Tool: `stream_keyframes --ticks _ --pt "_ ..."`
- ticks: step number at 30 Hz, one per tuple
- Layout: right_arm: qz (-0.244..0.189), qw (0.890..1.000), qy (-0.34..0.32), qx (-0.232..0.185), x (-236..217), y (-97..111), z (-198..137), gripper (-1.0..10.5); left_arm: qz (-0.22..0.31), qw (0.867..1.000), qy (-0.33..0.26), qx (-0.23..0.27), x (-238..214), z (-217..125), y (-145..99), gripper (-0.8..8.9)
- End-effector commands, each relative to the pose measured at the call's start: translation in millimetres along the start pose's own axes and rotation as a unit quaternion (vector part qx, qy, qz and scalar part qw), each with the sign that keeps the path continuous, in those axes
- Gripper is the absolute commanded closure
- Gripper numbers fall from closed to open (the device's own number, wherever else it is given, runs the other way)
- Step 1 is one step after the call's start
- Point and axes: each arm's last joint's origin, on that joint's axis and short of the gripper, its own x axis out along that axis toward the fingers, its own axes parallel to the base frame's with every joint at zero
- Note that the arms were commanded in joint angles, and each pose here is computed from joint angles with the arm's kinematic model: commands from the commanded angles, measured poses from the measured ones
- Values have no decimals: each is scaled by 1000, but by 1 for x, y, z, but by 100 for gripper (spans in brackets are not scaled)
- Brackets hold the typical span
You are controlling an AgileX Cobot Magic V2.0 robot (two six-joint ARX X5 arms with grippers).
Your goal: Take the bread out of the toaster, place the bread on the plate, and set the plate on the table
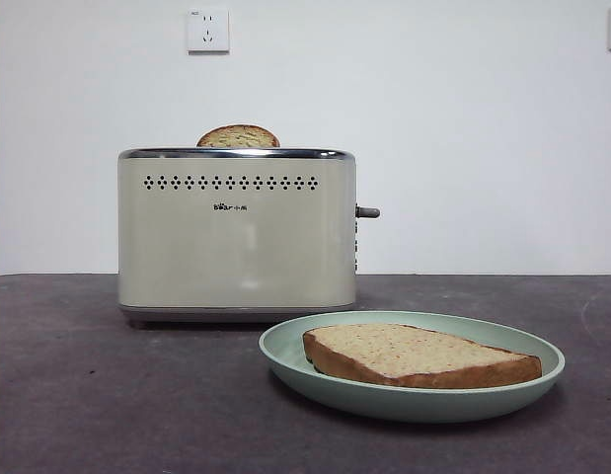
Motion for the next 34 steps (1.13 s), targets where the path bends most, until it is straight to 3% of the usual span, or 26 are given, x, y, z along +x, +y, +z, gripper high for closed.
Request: stream_keyframes --ticks 1,17,22,24,27,30,34 --pt "-1 1000 -2 2 0 0 0 945 3 1000 1 6 1 -3 1 816" --pt "-1 1000 -2 0 0 0 0 945 3 1000 1 6 1 -3 1 816" --pt "-6 996 -9 -91 4 -2 4 945 3 1000 1 6 1 -3 1 816" --pt "-40 990 -35 -131 7 -9 11 945 3 1000 1 6 1 -3 1 816" --pt "-78 981 -100 -144 12 -22 18 945 4 1000 1 6 1 -3 1 816" --pt "-106 977 -147 -116 13 -36 9 945 3 1000 1 6 1 -3 1 816" --pt "-159 969 -177 -66 19 -60 -31 945 4 1000 1 6 1 -3 1 816"
